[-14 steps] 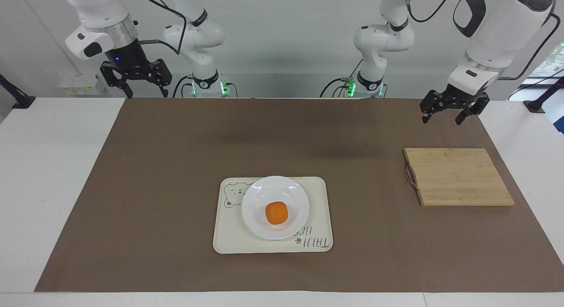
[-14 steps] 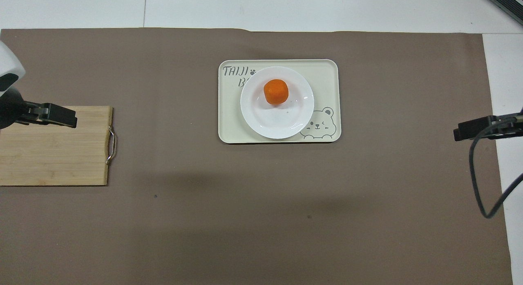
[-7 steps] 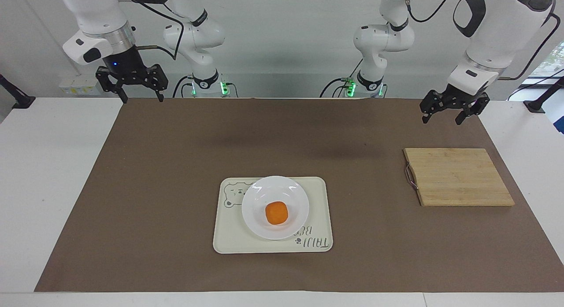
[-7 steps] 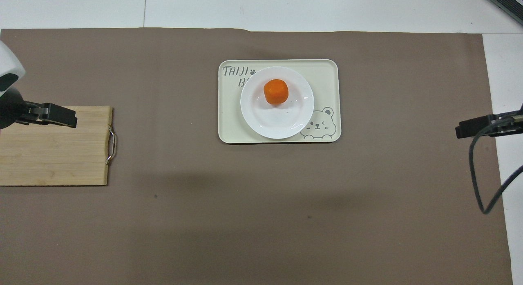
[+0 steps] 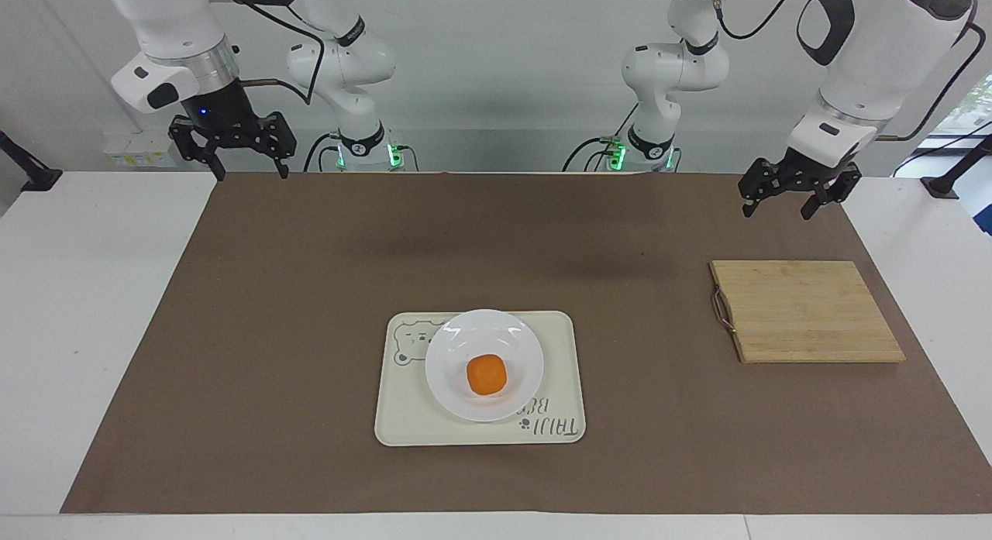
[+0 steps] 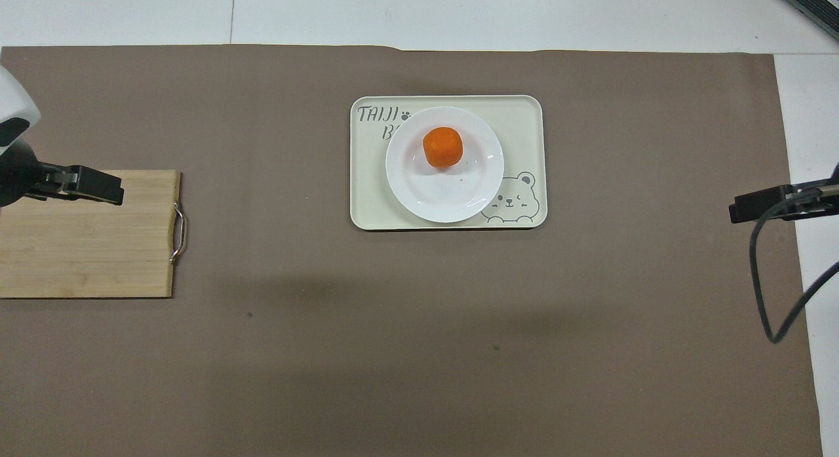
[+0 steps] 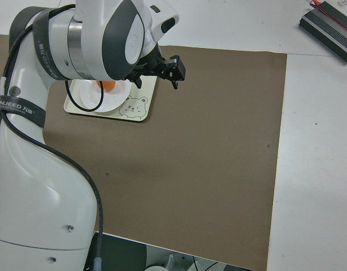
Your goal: Place orange and plate with both arms
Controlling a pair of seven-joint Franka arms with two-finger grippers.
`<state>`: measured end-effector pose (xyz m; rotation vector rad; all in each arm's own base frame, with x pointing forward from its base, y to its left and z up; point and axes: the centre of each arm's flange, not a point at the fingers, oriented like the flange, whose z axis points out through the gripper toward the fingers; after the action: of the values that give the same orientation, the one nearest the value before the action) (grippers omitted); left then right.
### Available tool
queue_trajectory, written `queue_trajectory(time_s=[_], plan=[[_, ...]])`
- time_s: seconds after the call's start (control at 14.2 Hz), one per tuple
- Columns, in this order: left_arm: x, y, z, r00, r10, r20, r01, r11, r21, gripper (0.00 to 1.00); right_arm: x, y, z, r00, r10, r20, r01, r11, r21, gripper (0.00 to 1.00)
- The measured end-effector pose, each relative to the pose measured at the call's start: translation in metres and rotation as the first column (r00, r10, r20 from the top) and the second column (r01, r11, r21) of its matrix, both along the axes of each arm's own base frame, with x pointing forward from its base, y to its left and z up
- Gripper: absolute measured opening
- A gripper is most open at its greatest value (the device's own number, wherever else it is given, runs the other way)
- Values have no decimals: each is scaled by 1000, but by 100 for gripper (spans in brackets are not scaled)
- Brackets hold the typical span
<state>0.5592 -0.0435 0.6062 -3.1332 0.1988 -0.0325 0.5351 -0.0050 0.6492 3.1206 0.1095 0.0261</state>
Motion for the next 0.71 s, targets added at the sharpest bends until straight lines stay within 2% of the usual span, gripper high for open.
queue_trajectory(time_s=[0.71], plan=[[0, 0, 0, 1000, 0, 0, 0, 1000, 0, 100, 0, -4, 0, 1000, -4, -1, 4, 1000, 0, 100]])
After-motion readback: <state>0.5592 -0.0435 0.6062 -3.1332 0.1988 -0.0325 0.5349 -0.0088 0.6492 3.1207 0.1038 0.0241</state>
